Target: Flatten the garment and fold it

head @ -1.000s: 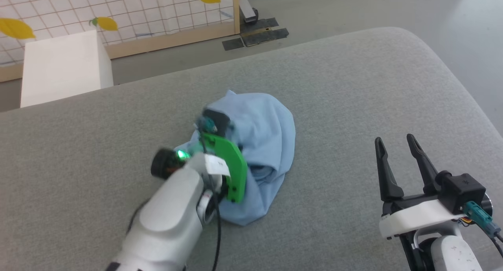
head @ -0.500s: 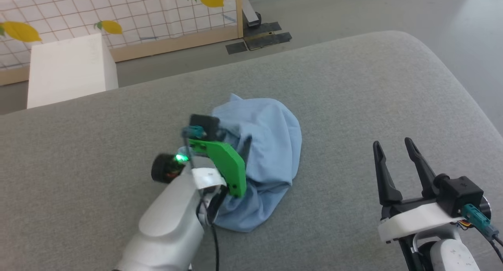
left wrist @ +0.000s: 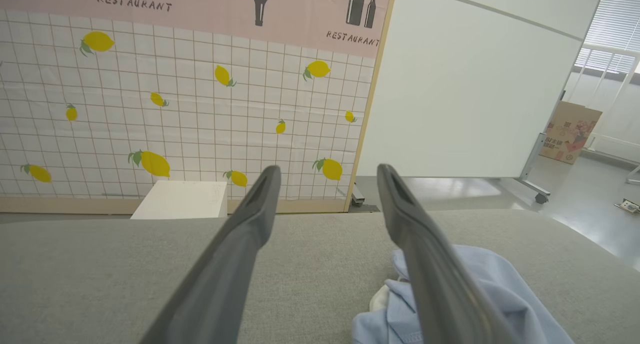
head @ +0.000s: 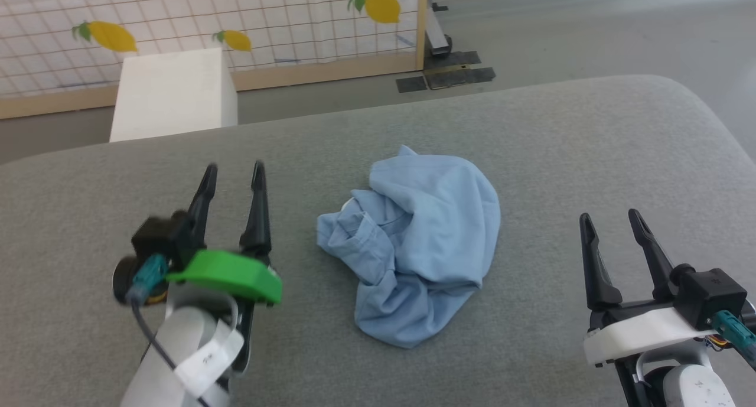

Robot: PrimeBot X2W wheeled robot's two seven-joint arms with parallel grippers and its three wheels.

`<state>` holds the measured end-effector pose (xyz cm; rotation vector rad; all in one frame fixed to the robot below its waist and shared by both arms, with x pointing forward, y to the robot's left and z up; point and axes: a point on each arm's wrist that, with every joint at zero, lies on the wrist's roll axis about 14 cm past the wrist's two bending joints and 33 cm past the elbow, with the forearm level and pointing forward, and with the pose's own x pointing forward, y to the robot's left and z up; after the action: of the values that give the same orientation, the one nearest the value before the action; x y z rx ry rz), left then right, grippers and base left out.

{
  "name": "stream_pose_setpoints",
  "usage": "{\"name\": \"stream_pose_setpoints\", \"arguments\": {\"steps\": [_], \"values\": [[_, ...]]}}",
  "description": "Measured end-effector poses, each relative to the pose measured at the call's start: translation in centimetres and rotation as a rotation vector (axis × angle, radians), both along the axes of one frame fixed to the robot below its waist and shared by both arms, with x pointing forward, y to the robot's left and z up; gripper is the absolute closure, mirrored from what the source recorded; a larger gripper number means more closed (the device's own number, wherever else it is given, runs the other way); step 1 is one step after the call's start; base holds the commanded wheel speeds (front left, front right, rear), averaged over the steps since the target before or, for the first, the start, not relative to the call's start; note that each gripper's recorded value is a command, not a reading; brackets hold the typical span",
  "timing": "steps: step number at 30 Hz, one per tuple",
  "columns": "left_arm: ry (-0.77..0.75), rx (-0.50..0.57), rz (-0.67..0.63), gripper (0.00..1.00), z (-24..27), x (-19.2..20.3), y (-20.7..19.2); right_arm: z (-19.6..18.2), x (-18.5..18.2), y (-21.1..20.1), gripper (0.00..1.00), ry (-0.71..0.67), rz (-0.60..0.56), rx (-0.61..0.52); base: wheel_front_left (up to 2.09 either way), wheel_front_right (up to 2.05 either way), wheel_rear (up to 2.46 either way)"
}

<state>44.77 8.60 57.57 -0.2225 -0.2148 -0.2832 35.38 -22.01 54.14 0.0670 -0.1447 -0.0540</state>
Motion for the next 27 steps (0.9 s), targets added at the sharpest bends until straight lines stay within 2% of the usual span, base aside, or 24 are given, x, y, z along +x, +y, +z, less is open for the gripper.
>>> {"name": "stream_pose_setpoints", "arguments": {"steps": [10, 17, 23, 27], "values": [[0.082, 0.039, 0.181, 0.0, -3.9, -4.0, 6.5, -0.3, 1.5, 2.5, 0.0, 0.013, 0.079, 0.004, 0.0, 0.0, 0.0], [0.107, 0.024, 0.221, 0.0, -4.8, -5.4, 7.7, -1.8, 2.1, 4.6, 0.0, 0.071, 0.142, -0.008, 0.0, 0.0, 0.0], [0.109, 0.029, 0.238, 0.0, -5.1, -5.8, 8.1, -2.8, 4.1, 9.3, 0.0, 0.158, 0.283, -0.032, 0.0, 0.0, 0.0], [0.116, 0.028, 0.251, 0.0, -5.4, -5.9, 8.5, -4.2, 6.0, 12.3, 0.0, 0.272, 0.375, -0.069, 0.0, 0.0, 0.0]]}}
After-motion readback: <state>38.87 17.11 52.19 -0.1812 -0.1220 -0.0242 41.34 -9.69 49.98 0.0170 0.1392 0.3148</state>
